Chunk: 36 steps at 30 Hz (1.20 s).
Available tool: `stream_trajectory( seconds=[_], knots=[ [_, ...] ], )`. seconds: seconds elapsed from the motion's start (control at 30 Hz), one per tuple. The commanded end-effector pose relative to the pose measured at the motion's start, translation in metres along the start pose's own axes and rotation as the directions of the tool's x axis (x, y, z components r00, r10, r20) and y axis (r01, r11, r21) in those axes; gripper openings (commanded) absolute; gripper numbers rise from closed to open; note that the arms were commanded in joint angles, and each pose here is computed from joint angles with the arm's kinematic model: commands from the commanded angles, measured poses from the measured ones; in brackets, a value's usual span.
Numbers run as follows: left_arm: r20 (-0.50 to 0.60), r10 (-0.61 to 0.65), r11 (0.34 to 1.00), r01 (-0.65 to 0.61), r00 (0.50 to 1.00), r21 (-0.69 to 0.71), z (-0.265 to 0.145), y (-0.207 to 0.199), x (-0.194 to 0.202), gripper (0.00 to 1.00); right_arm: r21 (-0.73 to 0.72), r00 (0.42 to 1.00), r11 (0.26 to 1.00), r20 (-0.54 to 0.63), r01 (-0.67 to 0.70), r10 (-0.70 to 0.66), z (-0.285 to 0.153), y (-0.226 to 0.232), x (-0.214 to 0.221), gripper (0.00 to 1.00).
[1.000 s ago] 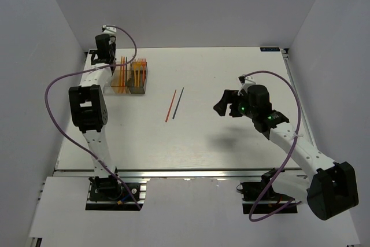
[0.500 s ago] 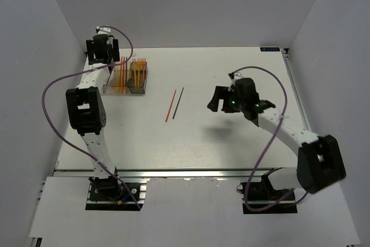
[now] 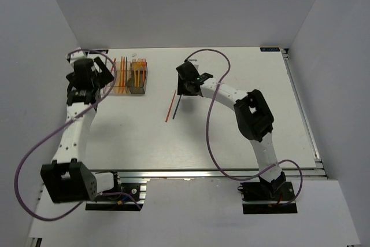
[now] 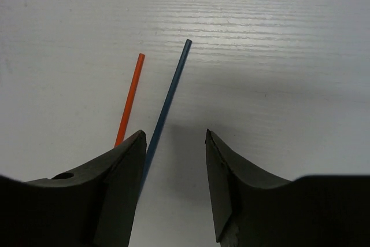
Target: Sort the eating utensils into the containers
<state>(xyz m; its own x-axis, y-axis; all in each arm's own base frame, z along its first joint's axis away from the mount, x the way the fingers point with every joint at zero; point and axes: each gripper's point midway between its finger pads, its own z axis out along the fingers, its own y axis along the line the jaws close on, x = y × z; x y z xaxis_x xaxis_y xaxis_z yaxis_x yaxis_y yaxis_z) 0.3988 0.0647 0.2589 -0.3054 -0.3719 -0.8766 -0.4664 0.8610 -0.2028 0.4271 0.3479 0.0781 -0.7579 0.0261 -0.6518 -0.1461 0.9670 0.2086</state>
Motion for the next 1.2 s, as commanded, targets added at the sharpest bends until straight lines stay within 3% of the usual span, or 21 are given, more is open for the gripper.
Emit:
stream_trajectory(
  seconds=[0.0,0.03,0.27,0.53,0.63,0.67,0.77,0.9,1.07,1.17],
  knots=[
    [0.007,-0.037,0.999,0.037,0.999,0.013,-0.018,0.013,0.031,0.98,0.124,1.0,0.992,0.002,0.009,-0.01,-0.001,-0.007,-0.007,0.51],
    [-0.017,-0.026,1.0,0.026,1.0,0.009,-0.017,0.018,0.048,0.98,0.125,1.0,0.992,0.005,0.026,-0.027,0.002,0.003,-0.003,0.49],
    [-0.09,-0.012,0.995,0.021,0.996,0.096,-0.015,0.001,0.062,0.98,0.124,0.998,0.99,-0.023,0.066,-0.064,0.006,0.026,0.024,0.48],
    [-0.082,-0.015,0.99,0.026,0.997,0.135,-0.021,-0.004,0.061,0.98,0.15,0.994,0.987,-0.101,0.064,-0.049,0.016,0.021,0.061,0.46],
    [-0.086,-0.016,0.989,0.028,0.996,0.147,-0.021,-0.006,0.062,0.98,0.148,0.99,0.988,-0.139,0.046,-0.025,0.017,0.011,0.083,0.4],
    [-0.086,-0.015,0.989,0.028,0.996,0.148,-0.022,-0.007,0.062,0.98,0.143,0.989,0.989,-0.148,0.043,-0.022,0.017,0.01,0.089,0.32],
    [-0.084,-0.014,0.988,0.026,0.996,0.151,-0.023,-0.007,0.062,0.98,0.149,0.982,0.988,-0.189,0.042,-0.014,0.018,0.001,0.109,0.24],
    [-0.083,0.009,0.988,0.004,0.997,0.152,-0.026,-0.01,0.064,0.98,0.203,0.969,0.977,-0.248,0.064,-0.012,0.016,-0.024,0.122,0.02],
    [-0.144,0.045,0.955,0.0,0.989,0.297,-0.032,-0.04,0.076,0.98,0.089,0.943,0.996,-0.332,0.023,0.008,0.003,-0.045,0.146,0.0],
    [-0.221,0.032,0.884,0.075,0.975,0.461,-0.044,-0.07,0.094,0.98,-0.076,0.962,0.997,-0.271,-0.009,-0.012,-0.026,-0.034,0.127,0.0]
  ],
)
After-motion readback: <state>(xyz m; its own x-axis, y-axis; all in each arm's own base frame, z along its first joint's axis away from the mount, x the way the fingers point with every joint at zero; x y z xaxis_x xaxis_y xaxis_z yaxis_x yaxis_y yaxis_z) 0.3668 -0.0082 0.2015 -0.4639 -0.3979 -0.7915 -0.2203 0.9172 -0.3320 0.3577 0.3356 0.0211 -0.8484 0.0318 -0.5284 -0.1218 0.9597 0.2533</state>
